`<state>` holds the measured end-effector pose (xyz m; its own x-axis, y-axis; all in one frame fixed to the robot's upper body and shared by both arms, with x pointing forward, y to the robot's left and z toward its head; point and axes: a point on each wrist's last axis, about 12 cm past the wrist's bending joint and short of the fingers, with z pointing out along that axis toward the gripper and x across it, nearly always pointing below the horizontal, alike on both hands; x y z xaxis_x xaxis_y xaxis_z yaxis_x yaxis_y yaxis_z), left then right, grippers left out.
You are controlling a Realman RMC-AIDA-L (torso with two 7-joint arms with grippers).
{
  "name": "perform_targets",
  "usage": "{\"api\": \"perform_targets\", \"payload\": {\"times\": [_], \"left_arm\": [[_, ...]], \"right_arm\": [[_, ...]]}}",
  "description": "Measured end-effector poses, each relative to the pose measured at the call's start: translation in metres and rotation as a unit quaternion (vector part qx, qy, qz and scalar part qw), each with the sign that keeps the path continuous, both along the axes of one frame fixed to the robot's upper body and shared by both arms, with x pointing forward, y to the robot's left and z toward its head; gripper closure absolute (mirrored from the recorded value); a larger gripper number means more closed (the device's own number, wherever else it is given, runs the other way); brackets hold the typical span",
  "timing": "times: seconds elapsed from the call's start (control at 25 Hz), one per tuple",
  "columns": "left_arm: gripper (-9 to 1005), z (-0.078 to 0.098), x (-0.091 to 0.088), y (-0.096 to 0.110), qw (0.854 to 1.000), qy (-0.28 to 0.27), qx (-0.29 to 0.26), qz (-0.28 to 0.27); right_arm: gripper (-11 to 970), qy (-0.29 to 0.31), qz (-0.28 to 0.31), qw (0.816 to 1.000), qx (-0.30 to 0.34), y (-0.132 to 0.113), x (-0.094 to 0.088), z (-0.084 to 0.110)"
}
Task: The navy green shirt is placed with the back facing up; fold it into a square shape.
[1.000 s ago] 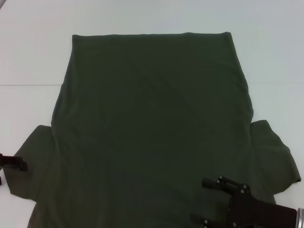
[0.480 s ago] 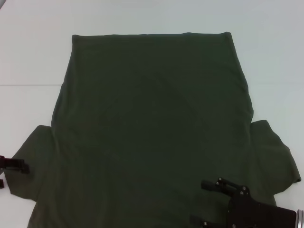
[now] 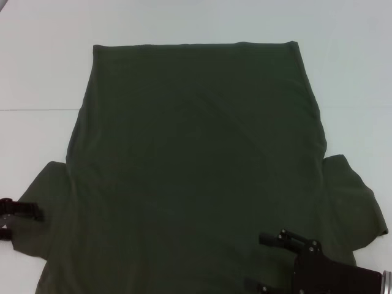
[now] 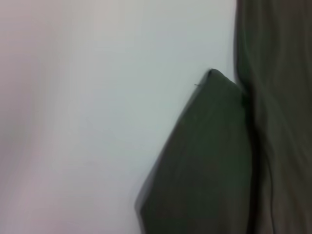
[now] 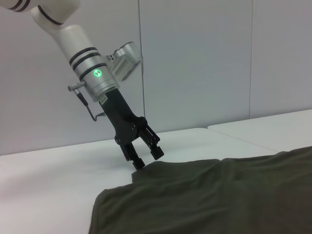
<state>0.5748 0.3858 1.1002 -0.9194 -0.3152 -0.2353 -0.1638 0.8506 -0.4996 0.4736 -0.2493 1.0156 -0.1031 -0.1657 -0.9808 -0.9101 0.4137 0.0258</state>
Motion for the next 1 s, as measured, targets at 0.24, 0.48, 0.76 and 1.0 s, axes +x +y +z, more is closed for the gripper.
{"api": "perform_targets", "payload": {"times": [0.24, 0.48, 0.76, 1.0], "left_arm": [[64, 0.0005, 0.0026, -0.0021, 1.0, 0.0, 0.0, -0.004], [63, 0.0037, 0.003, 0.0043, 1.0, 0.0, 0.007, 0.003], [64, 0.0044, 0.0041, 0.0041, 1.0, 0.005, 0.01, 0.003], [64, 0.0015, 0.0042, 0.0002, 1.0, 0.013, 0.005, -0.002]], "right_arm": [[63, 0.0, 0.0, 1.0, 0.001, 0.0001, -0.0001, 0.0001], [63, 0.0, 0.0, 1.0, 0.001, 0.0, -0.0001, 0.0001], [63, 0.0, 0.001, 1.0, 0.001, 0.0002, 0.0001, 0.0002], [63, -0.001, 0.001, 1.0, 0.001, 0.0004, 0.0003, 0.0005]]}}
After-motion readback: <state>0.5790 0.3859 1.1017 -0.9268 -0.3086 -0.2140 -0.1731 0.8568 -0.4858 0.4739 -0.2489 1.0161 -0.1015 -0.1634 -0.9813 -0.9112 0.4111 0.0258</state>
